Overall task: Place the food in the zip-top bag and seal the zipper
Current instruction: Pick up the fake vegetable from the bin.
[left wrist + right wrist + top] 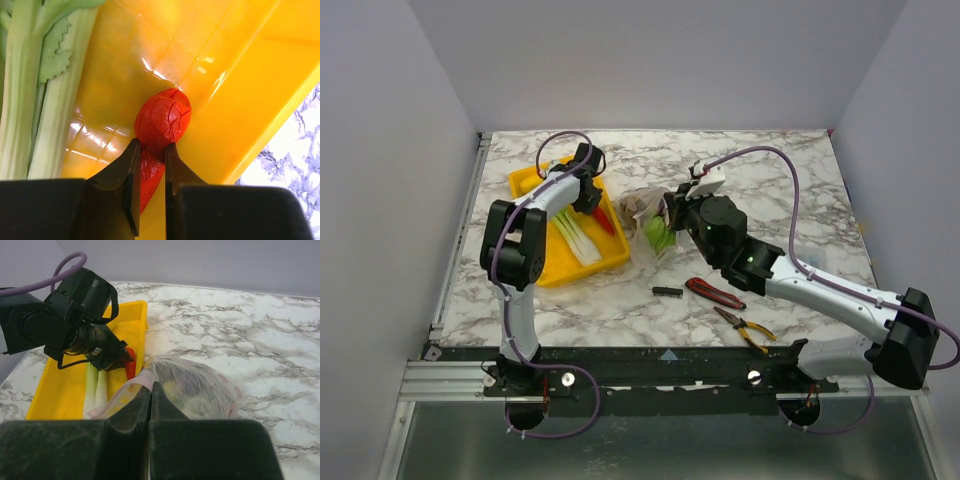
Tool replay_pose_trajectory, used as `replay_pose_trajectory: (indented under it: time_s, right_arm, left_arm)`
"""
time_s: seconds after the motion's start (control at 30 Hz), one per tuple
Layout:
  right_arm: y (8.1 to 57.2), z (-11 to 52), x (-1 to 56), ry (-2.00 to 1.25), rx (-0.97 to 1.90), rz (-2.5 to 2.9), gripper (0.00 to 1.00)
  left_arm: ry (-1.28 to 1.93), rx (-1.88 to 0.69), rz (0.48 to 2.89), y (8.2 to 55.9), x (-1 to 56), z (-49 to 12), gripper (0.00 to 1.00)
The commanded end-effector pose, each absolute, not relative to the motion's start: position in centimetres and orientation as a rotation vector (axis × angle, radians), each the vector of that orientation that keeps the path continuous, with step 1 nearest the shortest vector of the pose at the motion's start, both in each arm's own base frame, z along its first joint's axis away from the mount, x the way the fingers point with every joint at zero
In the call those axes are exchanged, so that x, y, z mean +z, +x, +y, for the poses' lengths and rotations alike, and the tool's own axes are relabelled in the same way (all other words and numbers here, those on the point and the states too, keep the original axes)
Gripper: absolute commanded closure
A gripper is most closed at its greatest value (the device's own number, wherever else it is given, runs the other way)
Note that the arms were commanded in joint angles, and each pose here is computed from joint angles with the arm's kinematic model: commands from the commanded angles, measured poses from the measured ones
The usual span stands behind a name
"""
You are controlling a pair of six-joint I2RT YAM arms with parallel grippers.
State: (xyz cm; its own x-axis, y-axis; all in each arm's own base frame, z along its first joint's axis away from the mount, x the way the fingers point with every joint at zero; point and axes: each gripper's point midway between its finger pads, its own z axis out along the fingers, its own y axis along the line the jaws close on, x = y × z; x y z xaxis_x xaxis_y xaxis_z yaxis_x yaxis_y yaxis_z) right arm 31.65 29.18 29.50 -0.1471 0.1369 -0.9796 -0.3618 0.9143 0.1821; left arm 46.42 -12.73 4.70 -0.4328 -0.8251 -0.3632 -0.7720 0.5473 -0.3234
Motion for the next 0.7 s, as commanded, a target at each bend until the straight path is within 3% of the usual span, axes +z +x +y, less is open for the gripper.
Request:
replay_pose_trajectory:
  time_s: [0.0, 0.33, 0.67]
  right_arm:
    - [31.4, 28.5, 31.8, -0.117, 0.456, 1.613, 1.00]
    - [31.6, 29.1, 31.4, -0.127, 0.462, 1.620, 1.00]
    - [32.0, 29.2, 31.6, -0.111, 0.451, 1.620, 1.00]
  left_arm:
    - [-1.291, -0.165, 2.301, 45.4, 4.3, -12.1, 1.00]
    - [-1.105, -0.290, 2.202, 43.9, 11.2, -11.1, 1.00]
    - [-0.707, -0.591, 2.107, 38.2, 20.8, -12.6, 1.00]
